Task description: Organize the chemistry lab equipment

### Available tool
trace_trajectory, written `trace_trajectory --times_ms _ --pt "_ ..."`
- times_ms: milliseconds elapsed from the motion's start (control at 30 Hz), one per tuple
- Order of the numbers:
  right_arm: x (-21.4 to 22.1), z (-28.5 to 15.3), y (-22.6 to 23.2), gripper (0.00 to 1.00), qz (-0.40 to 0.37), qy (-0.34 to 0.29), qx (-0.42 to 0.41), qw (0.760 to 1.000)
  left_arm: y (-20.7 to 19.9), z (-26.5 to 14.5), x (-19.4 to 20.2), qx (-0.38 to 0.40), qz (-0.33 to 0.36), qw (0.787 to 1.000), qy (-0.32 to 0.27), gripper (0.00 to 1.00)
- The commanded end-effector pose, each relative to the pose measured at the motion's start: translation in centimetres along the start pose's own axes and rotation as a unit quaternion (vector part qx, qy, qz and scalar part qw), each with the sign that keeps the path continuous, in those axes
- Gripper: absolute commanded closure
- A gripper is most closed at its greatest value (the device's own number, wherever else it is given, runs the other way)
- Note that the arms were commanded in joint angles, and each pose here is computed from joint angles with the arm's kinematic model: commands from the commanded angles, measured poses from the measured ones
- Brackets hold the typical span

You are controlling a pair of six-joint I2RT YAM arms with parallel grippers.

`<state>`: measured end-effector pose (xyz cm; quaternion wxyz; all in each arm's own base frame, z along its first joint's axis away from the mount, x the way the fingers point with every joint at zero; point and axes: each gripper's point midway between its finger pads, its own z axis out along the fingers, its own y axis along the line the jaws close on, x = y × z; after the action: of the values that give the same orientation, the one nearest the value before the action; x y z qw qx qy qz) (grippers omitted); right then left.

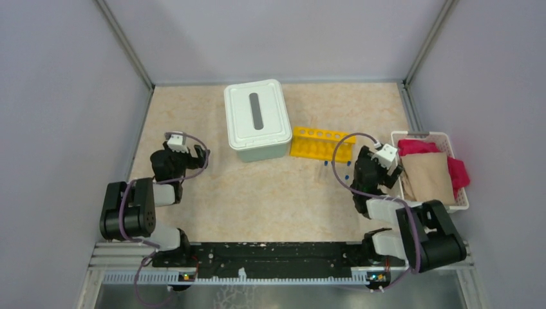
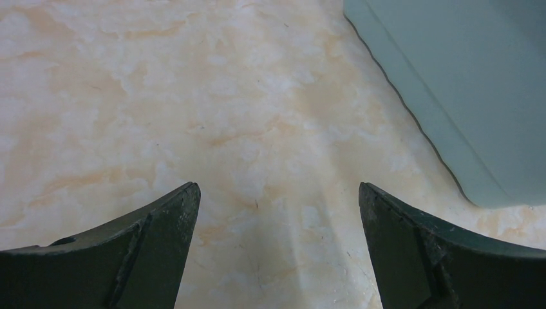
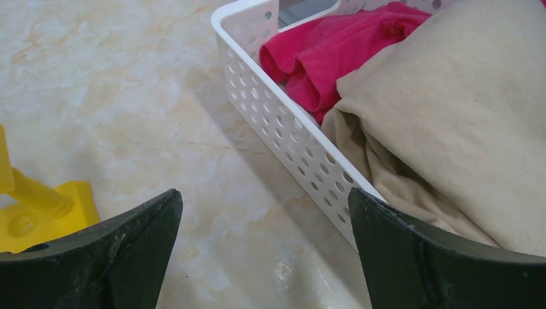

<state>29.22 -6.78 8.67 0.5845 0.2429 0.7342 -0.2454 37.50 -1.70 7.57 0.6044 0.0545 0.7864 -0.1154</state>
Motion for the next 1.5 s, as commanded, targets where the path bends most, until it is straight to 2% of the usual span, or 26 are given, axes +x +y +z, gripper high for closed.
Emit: trace_trajectory --times_ms 0,200,300,500,600,667,733,967,1467 --pt "-4.0 1.4 1.5 0.01 0.053 -0.067 0.004 0.996 -0.5 -0.7 -2.6 0.0 0.026 0.996 -0.091 0.01" --pt "-3.9 2.0 4.9 0.01 0.014 -0.083 -0.076 0.994 -1.1 -2.1 -2.7 -0.008 0.06 0.988 -0.143 0.01" --pt "-4.0 1.4 4.9 0.01 0.009 -0.097 -0.094 0.991 -0.6 -1.1 -1.6 -0.012 0.044 0.994 -0.1 0.01" --pt "-4.8 -1.1 4.6 0.01 0.029 -0.154 -0.162 0.974 -0.6 0.0 -1.5 -0.015 0.05 0.996 -0.078 0.01" --pt "-4.7 -1.0 5.0 0.01 0.021 -0.152 -0.17 0.973 -0.6 0.3 -1.4 -0.02 0.052 0.996 -0.073 0.01" --pt "-3.6 -1.4 5.9 0.01 0.016 -0.143 -0.219 0.965 -0.5 0.3 -1.4 -0.021 0.053 0.996 -0.073 0.01" --pt "-4.7 -1.2 5.2 0.01 0.026 -0.177 -0.206 0.962 -0.6 0.3 -1.4 -0.02 0.053 0.996 -0.072 0.01" --pt "-3.0 1.7 6.6 0.01 0.018 -0.093 -0.191 0.977 -0.6 0.5 -1.4 -0.022 0.055 0.996 -0.07 0.01" --pt "-3.0 1.9 6.5 0.01 0.025 -0.091 -0.192 0.977 -0.6 0.7 -1.2 -0.026 0.057 0.996 -0.064 0.01"
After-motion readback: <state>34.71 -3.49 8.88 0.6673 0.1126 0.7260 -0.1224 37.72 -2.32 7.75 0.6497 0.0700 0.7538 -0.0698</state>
